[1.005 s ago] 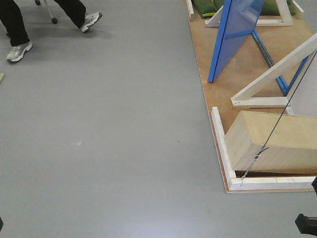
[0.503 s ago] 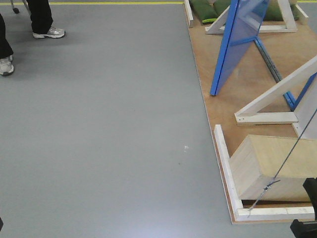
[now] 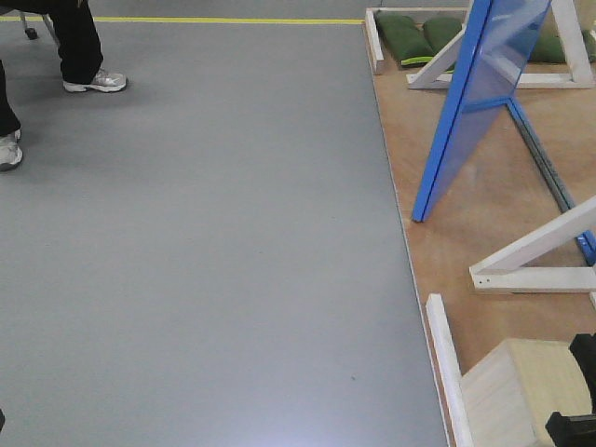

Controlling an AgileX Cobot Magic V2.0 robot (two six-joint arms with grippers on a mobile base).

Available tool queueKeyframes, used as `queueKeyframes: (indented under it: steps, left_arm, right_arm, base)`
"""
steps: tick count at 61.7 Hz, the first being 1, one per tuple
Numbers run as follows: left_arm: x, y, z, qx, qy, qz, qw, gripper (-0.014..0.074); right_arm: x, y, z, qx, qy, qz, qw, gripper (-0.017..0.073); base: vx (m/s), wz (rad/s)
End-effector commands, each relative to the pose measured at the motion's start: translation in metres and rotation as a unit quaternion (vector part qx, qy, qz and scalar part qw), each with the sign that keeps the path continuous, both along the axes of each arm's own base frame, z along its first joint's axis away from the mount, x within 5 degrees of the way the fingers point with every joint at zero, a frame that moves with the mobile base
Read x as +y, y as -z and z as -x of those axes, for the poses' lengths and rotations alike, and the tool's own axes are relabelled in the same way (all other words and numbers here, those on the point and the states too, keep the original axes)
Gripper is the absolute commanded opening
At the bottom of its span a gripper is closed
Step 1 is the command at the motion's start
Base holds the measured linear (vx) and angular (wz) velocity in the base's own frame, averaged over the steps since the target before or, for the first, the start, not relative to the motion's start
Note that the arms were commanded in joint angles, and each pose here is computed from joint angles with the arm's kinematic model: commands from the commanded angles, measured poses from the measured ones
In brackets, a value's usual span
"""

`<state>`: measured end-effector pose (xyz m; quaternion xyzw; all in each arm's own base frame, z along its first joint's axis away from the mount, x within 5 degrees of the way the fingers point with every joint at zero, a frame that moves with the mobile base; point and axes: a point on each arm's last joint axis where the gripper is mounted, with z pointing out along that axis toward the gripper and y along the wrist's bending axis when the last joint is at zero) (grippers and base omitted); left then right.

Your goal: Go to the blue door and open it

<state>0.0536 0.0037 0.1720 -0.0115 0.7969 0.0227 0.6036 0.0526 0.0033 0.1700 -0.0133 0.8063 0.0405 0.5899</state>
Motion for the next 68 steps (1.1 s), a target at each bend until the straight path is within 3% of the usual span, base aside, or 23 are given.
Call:
queueKeyframes:
  steps: [1,68]
  left_arm:
    - [-0.0006,-0.0204,0.0007,-0.070,0.003,-0.001,0.998,0.0071]
    - [-0.0006,-0.0202,0.0005,-0.069,0.003,-0.001,0.998,0.0071]
  right_arm:
    - [0.0006,-0.0047,-0.0012,-0.042,-0.004,0.002,0.999,-0.0004]
    - [0.0006,-0.0046,-0.0013,-0.041,-0.005,0.002,0.999,-0.0004]
  base:
    - [0.49,0.06]
    - [0.46,-0.04]
